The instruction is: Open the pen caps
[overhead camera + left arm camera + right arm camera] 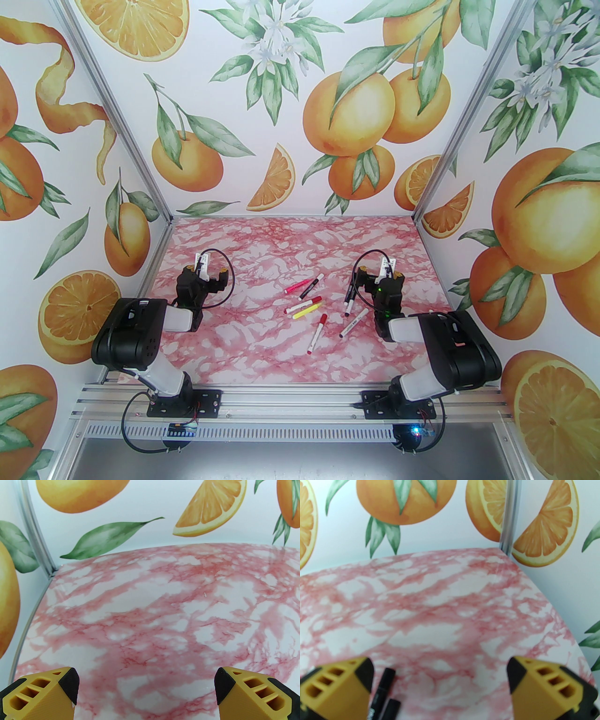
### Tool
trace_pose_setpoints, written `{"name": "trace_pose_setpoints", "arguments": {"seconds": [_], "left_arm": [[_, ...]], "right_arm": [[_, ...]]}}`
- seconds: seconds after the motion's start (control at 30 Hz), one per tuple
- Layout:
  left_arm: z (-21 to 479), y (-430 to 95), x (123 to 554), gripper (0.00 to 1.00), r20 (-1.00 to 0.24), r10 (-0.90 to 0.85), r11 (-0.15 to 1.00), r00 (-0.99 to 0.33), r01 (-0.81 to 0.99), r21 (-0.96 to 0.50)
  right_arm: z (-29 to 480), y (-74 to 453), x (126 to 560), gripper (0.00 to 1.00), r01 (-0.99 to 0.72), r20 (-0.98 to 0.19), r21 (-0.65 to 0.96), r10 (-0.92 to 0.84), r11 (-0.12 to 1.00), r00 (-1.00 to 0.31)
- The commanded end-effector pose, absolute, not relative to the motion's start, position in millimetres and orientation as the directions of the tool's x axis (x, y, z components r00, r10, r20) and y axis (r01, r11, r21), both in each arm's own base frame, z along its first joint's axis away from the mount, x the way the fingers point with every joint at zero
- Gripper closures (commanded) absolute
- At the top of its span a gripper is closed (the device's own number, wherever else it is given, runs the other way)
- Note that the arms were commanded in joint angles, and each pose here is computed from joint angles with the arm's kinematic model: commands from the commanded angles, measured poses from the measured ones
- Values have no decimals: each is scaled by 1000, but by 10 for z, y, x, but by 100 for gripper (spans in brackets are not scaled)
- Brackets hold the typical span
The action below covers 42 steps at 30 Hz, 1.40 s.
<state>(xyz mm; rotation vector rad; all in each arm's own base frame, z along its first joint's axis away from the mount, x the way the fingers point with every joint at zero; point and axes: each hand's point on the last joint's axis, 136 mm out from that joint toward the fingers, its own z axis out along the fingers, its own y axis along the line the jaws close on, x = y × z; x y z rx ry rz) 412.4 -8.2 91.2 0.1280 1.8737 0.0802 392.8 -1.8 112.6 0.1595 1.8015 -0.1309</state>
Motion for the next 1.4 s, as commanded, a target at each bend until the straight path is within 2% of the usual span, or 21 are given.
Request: {"name": "trace_pose_setpoints", "arguments": {"seconds": [0.0,0.7,1.07,1.23,1.37], "left_arm": [[1036,-106,4184,0,-955,141,990,-261,55,131],[1039,-103,4185,0,-956,139,990,-259,55,129],[1081,-138,4140,0,-960,151,988,-234,64,139],[1332,-153,4083,0,-945,173,984,-278,12,177],[1693,-342,3947,0,-941,140,990,-308,33,136]], "right_arm": [[1170,5,3986,0,161,-975,0,35,987,-218],[1170,7,3982,0,158,-975,4,39,987,-218],[1249,19,3900,0,145,-986,16,40,989,-164],[1524,34,3792,0,158,-987,-4,21,987,-156],[1745,33,3619,0,196,-981,3,41,981,-189]]}}
